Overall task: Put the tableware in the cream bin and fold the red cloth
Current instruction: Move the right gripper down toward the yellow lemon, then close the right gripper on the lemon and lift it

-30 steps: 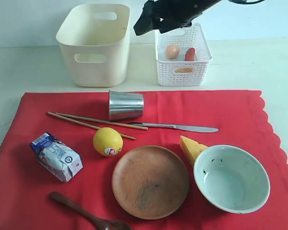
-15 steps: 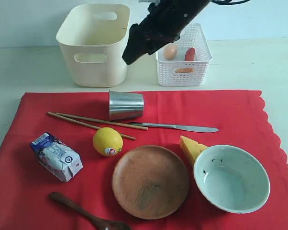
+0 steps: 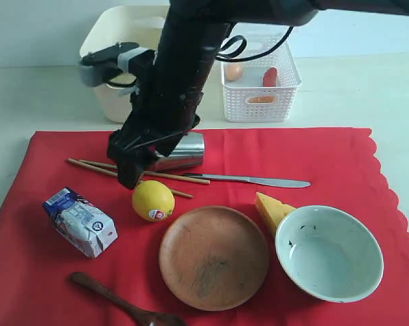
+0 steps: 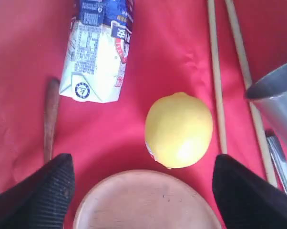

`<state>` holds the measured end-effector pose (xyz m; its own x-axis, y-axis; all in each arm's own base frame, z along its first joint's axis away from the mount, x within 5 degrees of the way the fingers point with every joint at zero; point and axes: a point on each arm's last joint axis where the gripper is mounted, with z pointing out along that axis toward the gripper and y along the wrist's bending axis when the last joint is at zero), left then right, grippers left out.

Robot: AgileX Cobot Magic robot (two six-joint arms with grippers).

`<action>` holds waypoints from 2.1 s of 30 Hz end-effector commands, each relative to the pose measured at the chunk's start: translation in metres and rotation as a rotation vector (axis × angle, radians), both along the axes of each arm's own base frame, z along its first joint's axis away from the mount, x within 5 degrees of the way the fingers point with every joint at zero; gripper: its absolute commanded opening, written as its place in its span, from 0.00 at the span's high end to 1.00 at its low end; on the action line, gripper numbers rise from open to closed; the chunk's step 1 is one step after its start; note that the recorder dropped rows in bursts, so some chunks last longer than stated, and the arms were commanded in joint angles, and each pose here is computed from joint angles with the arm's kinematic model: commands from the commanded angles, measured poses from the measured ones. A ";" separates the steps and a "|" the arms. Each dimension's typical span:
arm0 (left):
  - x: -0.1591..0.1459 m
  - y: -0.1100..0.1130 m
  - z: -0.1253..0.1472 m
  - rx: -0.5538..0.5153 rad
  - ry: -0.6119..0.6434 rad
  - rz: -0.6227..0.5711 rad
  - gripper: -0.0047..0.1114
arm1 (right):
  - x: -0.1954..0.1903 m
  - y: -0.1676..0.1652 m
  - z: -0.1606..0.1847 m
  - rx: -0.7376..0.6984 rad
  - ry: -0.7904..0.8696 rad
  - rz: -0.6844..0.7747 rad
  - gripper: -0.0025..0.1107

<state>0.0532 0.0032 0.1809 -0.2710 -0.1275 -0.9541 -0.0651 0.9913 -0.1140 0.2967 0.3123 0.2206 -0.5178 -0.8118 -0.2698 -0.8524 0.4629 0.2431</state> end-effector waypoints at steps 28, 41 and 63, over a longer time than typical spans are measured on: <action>0.000 0.000 0.000 0.003 -0.010 0.002 0.96 | 0.006 0.021 -0.077 -0.169 -0.063 -0.219 0.31; 0.000 0.000 0.000 0.003 -0.010 0.002 0.96 | 0.002 0.023 -0.092 -0.185 0.003 -0.226 0.68; 0.000 0.000 0.000 0.003 -0.010 0.002 0.96 | -0.001 -0.008 0.050 0.004 -0.334 -0.103 0.98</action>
<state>0.0532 0.0032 0.1809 -0.2710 -0.1275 -0.9541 -0.0651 0.9913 -0.1140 0.2877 0.3158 0.2475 -0.5175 -0.7784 -0.3554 -0.8391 0.5430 0.0326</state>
